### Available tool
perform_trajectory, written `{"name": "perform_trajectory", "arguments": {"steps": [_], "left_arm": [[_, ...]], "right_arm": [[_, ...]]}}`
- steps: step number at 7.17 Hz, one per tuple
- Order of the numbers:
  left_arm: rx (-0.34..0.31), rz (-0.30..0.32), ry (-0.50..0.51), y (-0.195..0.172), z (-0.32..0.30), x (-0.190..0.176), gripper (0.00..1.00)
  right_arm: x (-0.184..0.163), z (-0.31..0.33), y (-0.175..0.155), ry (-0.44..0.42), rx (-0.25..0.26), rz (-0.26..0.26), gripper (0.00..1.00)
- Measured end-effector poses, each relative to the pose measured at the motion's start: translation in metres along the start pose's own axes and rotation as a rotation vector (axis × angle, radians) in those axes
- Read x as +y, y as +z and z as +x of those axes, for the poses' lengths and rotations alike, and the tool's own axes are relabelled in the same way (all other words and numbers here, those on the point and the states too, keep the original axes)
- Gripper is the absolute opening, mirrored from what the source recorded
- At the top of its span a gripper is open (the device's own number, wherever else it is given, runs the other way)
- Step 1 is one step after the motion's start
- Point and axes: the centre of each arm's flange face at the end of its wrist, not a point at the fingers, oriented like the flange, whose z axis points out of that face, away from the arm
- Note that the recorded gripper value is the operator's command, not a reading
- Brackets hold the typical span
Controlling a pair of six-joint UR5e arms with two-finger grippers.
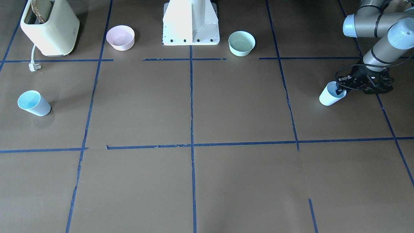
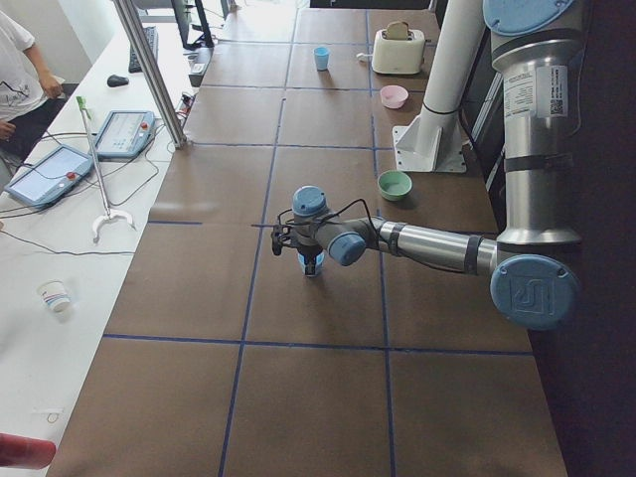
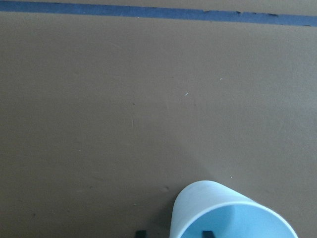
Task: Stack blue cups with both arms
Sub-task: 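Reach the left gripper down to the light-blue cup and grasp it, then carry the light-blue cup with the left gripper to the table center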
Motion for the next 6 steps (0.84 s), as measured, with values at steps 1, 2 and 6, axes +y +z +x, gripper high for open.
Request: {"name": "perform_trajectory", "arguments": {"steps": [1,2,6], "left_arm": [[0.004,0.002,0.0,-0.001,0.003,-0.002,0.0],[0.015,0.007,0.004,-0.004,0.012,-0.006,0.0],[0.086,0.033,-0.097,-0.04,0.146,-0.048,0.0]], "right_arm": [[0.0,0.0,0.0,0.0,0.0,0.0,1.0],[0.0,0.0,0.0,0.0,0.0,0.0,1.0],[0.0,0.0,0.0,-0.002,0.0,0.001,1.0]]}}
